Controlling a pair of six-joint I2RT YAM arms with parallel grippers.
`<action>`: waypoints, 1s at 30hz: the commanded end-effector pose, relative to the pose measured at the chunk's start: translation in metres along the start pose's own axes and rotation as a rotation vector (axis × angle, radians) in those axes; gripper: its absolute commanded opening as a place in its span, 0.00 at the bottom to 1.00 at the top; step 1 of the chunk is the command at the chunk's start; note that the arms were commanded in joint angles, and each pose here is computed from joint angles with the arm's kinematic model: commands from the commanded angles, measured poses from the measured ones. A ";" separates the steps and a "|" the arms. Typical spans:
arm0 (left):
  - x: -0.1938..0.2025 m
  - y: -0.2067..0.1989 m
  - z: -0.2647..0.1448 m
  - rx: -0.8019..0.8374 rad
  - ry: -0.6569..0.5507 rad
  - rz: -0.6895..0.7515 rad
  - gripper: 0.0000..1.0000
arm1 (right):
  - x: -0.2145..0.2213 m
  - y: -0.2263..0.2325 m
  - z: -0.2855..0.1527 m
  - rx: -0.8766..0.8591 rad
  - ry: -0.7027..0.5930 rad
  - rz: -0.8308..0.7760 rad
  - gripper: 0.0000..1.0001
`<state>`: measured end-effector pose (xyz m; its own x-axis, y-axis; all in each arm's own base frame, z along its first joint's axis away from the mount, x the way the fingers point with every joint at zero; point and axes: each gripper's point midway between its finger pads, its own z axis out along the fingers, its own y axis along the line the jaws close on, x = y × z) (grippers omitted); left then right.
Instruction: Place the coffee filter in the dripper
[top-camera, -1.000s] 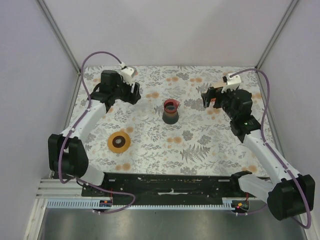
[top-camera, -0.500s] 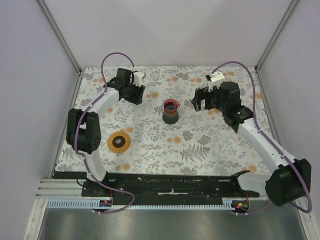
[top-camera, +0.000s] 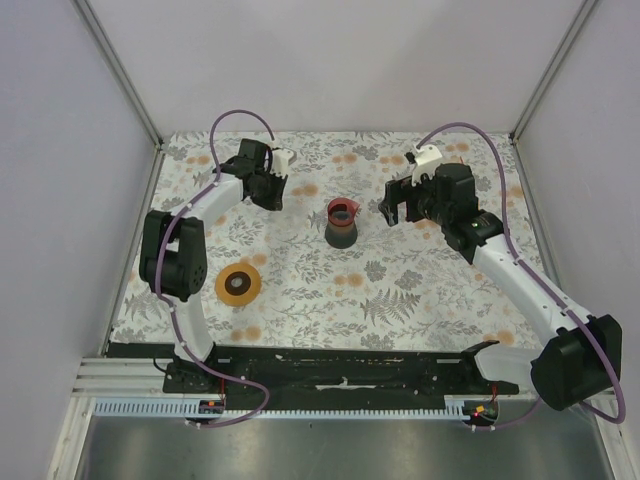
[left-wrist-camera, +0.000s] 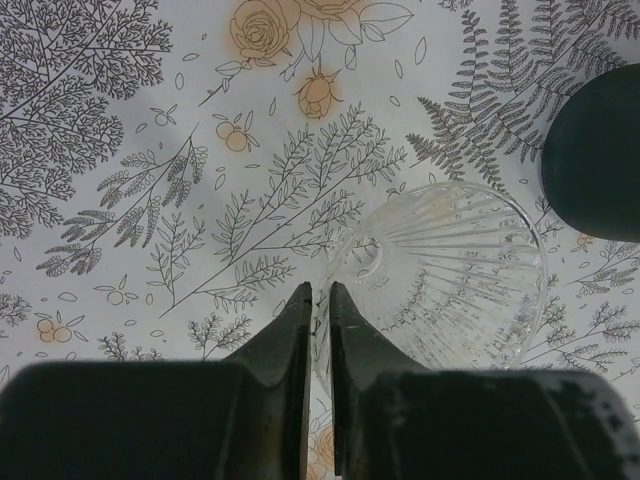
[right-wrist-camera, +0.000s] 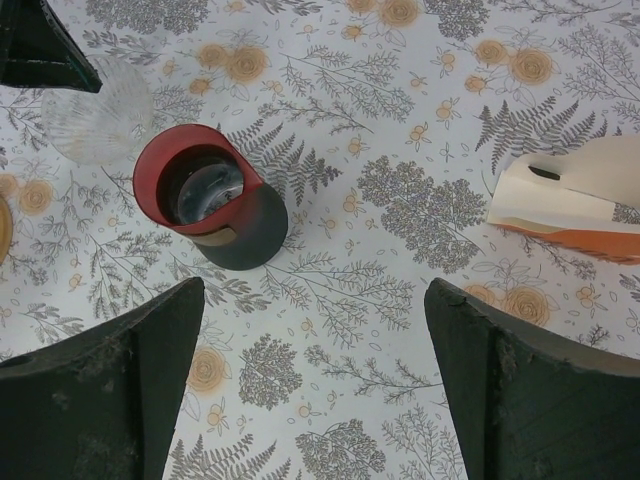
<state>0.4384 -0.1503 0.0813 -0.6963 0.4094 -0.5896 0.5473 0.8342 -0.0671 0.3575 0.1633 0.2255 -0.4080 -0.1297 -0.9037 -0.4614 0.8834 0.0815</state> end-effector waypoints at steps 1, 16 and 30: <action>0.002 -0.002 -0.004 0.010 0.009 0.018 0.14 | -0.021 0.006 -0.003 -0.017 -0.043 -0.025 0.98; -0.021 0.019 -0.069 0.009 -0.102 0.011 0.65 | -0.024 0.010 -0.008 -0.029 -0.044 -0.064 0.98; 0.137 0.021 -0.123 -0.051 0.096 0.062 0.54 | -0.022 0.015 -0.007 -0.041 -0.037 -0.081 0.98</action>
<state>0.3315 -0.0405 0.1287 -0.6982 0.3939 -0.5978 0.5121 0.8583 -0.0326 0.3504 0.1702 0.2237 -0.4021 -0.1888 -0.8959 -0.5028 0.8633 0.0438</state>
